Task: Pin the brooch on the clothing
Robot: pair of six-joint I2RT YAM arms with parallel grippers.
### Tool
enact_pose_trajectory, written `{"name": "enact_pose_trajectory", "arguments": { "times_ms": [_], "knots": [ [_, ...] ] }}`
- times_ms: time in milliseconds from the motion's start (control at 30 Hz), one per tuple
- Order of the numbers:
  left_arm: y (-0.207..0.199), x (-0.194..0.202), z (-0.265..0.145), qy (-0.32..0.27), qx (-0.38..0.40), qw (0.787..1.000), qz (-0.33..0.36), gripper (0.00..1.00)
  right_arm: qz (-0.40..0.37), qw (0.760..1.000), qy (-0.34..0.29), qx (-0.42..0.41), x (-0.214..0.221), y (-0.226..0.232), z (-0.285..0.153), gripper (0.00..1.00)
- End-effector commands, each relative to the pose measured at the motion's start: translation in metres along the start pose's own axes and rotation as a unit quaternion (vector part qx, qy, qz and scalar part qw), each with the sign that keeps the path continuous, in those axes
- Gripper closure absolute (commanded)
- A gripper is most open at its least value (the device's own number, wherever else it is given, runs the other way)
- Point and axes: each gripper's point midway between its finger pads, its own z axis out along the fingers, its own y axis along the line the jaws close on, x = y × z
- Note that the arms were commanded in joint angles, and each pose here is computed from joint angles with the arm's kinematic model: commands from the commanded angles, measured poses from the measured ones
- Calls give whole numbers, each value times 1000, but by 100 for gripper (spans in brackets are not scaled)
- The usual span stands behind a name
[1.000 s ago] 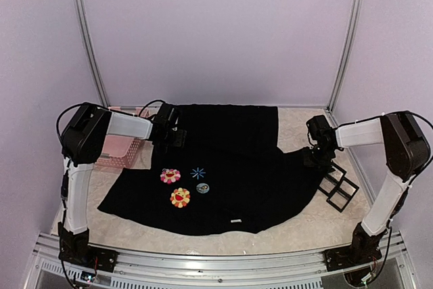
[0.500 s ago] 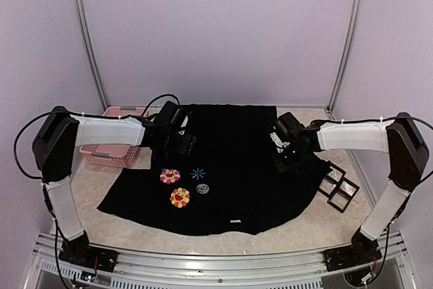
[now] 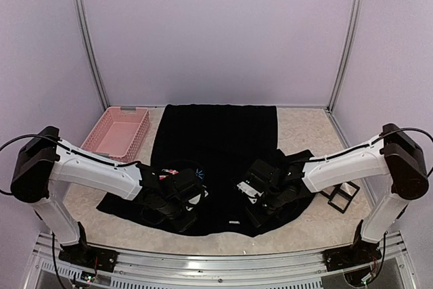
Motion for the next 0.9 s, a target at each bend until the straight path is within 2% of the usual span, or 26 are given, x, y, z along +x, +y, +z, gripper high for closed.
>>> {"name": "enact_pose_trajectory", "arguments": {
  "times_ms": [0, 100, 233, 333, 433, 567, 667, 767, 867],
  "knots": [
    [3, 49, 12, 96, -13, 995, -37, 63, 12, 996, 89, -1, 64, 18, 16, 100],
    [-24, 57, -1, 112, 23, 992, -48, 62, 11, 994, 106, 1, 82, 27, 9, 100],
    [-40, 108, -11, 196, 24, 980, -39, 63, 17, 994, 110, -4, 96, 34, -1, 100],
    [-50, 140, -21, 238, 34, 970, -35, 63, 13, 995, 93, -14, 90, 39, -10, 100],
    [-53, 139, -30, 235, 37, 971, -34, 62, 2, 999, 43, -4, 58, 41, -29, 100],
    [-60, 88, -41, 164, 43, 986, -7, 55, 22, 997, -67, 39, -18, -2, -66, 100],
    [-51, 24, -53, 91, 53, 994, 10, 51, 75, 982, -141, 104, -72, -76, -90, 100],
    [-10, -49, -65, 1, 47, 999, -22, 49, 127, 959, -187, 172, -111, -155, -102, 100],
    [60, -110, -71, -85, 6, 993, -85, 47, 155, 946, -194, 207, -137, -215, -93, 100]
  ]
}}
